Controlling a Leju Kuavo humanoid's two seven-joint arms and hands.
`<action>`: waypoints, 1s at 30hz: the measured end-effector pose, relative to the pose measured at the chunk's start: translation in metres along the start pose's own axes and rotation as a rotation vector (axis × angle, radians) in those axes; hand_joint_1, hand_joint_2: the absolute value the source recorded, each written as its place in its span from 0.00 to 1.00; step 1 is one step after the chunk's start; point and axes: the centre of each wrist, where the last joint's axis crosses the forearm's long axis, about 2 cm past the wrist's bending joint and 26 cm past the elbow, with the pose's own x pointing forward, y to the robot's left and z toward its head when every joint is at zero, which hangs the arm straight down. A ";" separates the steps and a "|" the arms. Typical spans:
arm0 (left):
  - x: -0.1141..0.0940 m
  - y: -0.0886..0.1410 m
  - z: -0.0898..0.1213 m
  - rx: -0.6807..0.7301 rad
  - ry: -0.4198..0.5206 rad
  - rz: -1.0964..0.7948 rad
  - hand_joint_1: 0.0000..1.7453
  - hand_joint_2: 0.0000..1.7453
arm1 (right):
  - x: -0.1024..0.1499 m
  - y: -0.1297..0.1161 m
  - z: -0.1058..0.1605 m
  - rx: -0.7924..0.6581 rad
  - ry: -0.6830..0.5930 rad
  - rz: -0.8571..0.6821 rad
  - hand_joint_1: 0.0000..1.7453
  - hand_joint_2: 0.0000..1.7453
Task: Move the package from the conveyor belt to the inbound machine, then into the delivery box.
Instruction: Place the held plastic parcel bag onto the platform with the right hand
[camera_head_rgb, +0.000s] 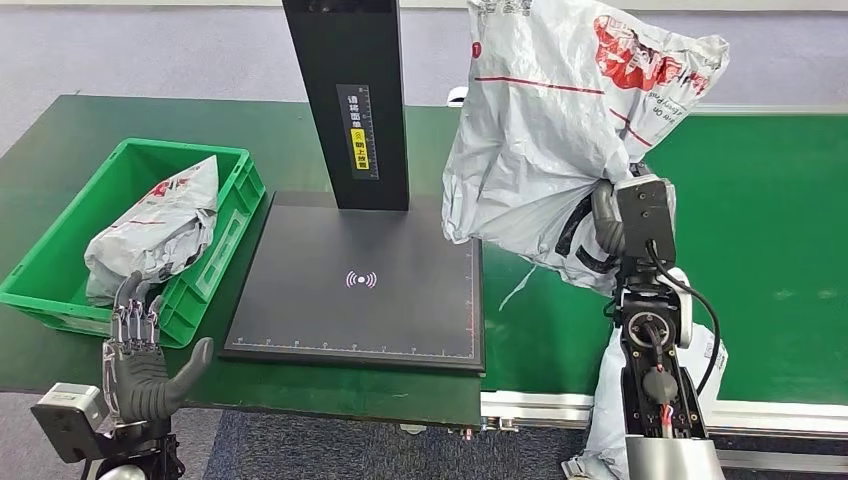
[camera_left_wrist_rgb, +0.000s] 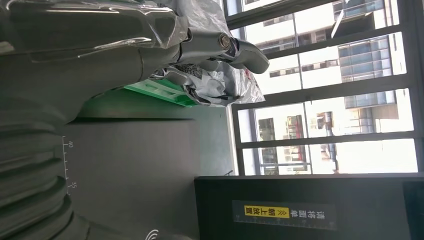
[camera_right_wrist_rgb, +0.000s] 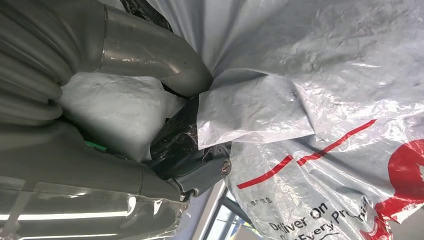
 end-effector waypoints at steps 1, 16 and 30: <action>0.000 0.000 0.000 0.001 -0.001 0.001 0.00 1.00 | 0.002 0.001 0.002 0.001 -0.006 -0.002 1.00 1.00; 0.000 -0.001 -0.007 -0.005 -0.007 0.018 0.00 1.00 | 0.000 0.033 0.011 0.210 0.049 -0.133 1.00 1.00; -0.003 -0.009 -0.015 -0.010 0.011 0.026 0.00 1.00 | -0.012 0.189 0.075 0.769 0.263 -0.405 1.00 1.00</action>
